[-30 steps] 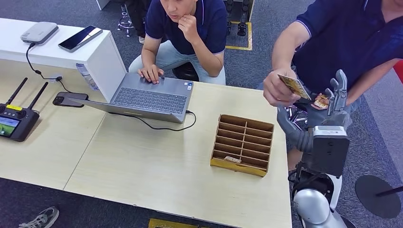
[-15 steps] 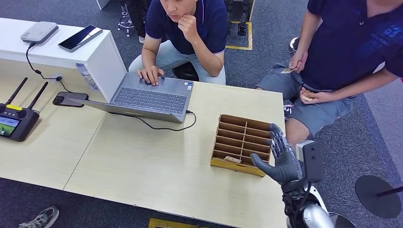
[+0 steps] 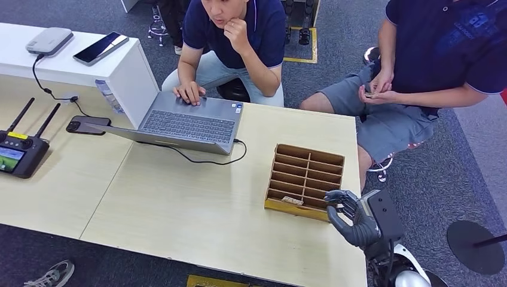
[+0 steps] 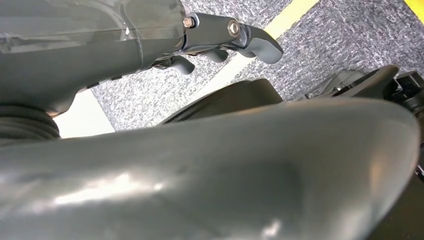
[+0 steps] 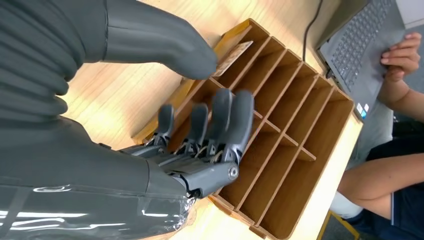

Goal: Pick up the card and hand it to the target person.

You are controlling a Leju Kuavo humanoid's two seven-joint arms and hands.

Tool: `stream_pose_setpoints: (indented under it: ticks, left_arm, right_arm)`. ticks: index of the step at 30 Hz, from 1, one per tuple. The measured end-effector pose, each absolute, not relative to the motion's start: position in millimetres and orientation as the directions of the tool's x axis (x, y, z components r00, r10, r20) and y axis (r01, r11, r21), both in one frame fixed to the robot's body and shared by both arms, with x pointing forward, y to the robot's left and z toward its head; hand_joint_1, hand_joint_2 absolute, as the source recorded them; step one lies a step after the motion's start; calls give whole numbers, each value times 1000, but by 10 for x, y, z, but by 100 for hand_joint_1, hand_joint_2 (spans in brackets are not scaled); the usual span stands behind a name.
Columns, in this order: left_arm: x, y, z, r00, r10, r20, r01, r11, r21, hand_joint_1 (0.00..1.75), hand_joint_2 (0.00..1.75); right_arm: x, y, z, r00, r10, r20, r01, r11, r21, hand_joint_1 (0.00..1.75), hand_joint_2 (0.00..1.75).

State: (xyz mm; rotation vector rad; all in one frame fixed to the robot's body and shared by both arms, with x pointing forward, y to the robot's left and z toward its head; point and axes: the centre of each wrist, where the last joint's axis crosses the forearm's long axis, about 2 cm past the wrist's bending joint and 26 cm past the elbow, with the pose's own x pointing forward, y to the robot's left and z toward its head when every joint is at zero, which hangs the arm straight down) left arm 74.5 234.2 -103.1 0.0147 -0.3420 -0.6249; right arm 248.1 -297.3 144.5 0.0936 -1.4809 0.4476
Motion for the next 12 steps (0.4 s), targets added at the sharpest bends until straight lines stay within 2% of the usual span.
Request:
stream_pose_setpoints:
  ticks: [1, 2, 12]
  left_arm:
    - [745, 2344, -1031, 758, -575, 308, 570, 813, 116, 0, 0]
    - [745, 2345, -1031, 759, -575, 307, 570, 814, 115, 0, 0]
    - [743, 2350, -1032, 761, -575, 301, 570, 814, 113, 0, 0]
  right_arm:
    - [2475, -2978, 1452, 24, 238, 971, -352, 911, -215, 25, 175]
    - [2470, -2980, 1457, 24, 244, 970, -357, 908, -220, 2, 175]
    - [2405, -2965, 1477, 22, 271, 962, -392, 888, -241, 0, 175]
